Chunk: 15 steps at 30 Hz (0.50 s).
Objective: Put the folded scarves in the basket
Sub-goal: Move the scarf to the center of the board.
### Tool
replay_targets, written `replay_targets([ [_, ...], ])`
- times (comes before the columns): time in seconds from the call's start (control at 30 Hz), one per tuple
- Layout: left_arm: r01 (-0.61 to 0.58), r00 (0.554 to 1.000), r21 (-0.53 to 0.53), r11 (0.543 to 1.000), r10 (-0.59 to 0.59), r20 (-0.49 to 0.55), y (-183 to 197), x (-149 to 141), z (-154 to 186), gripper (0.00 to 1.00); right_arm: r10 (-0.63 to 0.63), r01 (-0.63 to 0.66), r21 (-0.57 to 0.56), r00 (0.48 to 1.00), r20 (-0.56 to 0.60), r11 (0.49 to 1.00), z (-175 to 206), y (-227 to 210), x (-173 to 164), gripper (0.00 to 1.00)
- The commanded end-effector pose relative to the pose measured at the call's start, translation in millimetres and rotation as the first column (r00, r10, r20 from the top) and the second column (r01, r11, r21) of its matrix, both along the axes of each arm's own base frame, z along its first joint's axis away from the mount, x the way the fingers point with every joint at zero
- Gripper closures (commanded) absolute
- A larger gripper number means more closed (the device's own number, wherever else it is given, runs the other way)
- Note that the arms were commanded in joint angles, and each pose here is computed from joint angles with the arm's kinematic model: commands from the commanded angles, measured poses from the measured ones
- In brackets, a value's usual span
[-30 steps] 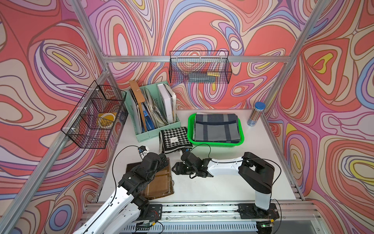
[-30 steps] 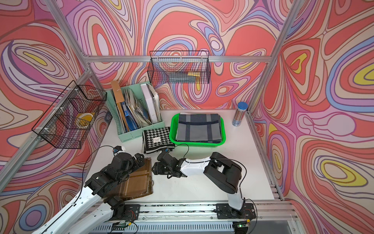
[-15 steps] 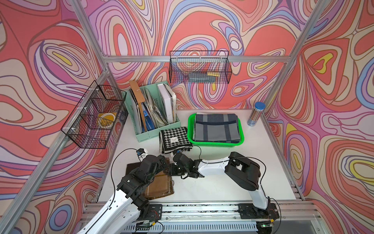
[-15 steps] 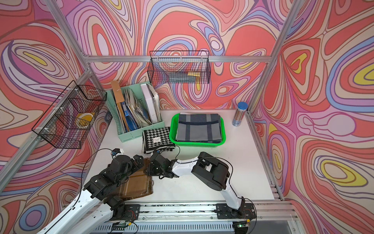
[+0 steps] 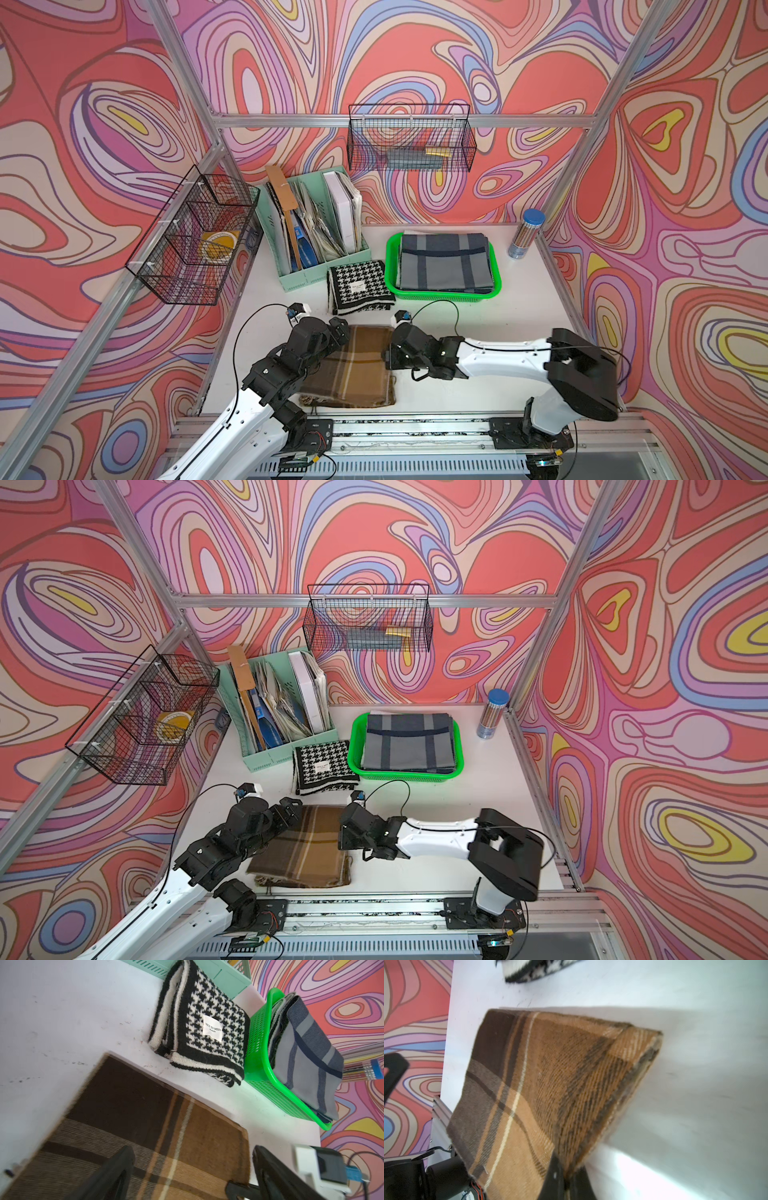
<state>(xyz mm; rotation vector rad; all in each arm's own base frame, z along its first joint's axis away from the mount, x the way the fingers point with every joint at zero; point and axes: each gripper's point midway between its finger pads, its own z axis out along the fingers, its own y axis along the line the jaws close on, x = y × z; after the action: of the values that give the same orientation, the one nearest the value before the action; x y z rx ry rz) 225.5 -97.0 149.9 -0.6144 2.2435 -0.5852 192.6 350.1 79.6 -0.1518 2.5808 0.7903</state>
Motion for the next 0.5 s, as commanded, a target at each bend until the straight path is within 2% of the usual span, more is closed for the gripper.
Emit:
replay_targets([
  [0.0, 0.057, 0.998, -0.080, 0.995, -0.055, 0.025, -23.1, 11.0, 3.8, 0.07, -0.143, 0.150, -0.216, 0.989, 0.050, 0.965, -15.7, -84.9, 6.0, 1.00],
  [0.2, 0.151, 0.987, -0.116, 0.982, -0.156, -0.032, -53.6, 20.4, -12.0, 0.08, -0.339, 0.330, -0.218, 0.941, -0.004, 0.919, -14.7, -172.1, 18.5, 0.98],
  [0.23, 0.177, 0.984, -0.121, 0.977, -0.179, -0.011, -60.5, 25.2, -6.7, 0.07, -0.363, 0.353, -0.228, 0.932, -0.001, 0.908, -13.2, -183.0, 20.1, 0.85],
  [0.27, 0.192, 0.980, -0.106, 0.976, -0.195, -0.023, -62.8, 26.6, -7.9, 0.07, -0.381, 0.370, -0.236, 0.925, 0.002, 0.898, -11.3, -192.2, 21.7, 0.62],
  [0.33, 0.201, 0.977, -0.064, 0.978, -0.205, -0.060, -61.9, 27.4, -11.5, 0.07, -0.401, 0.390, -0.246, 0.916, 0.007, 0.887, -7.3, -203.5, 24.3, 0.32],
  [0.4, 0.215, 0.973, -0.035, 0.976, -0.217, -0.082, -62.4, 29.2, -15.0, 0.06, -0.414, 0.403, -0.263, 0.910, 0.015, 0.876, -4.5, -210.9, 26.5, 0.21],
  [0.47, 0.253, 0.962, -0.037, 0.967, -0.255, -0.094, -69.3, 29.4, -18.9, 0.06, -0.427, 0.414, -0.286, 0.904, 0.018, 0.864, -3.4, -217.3, 30.3, 0.17],
])
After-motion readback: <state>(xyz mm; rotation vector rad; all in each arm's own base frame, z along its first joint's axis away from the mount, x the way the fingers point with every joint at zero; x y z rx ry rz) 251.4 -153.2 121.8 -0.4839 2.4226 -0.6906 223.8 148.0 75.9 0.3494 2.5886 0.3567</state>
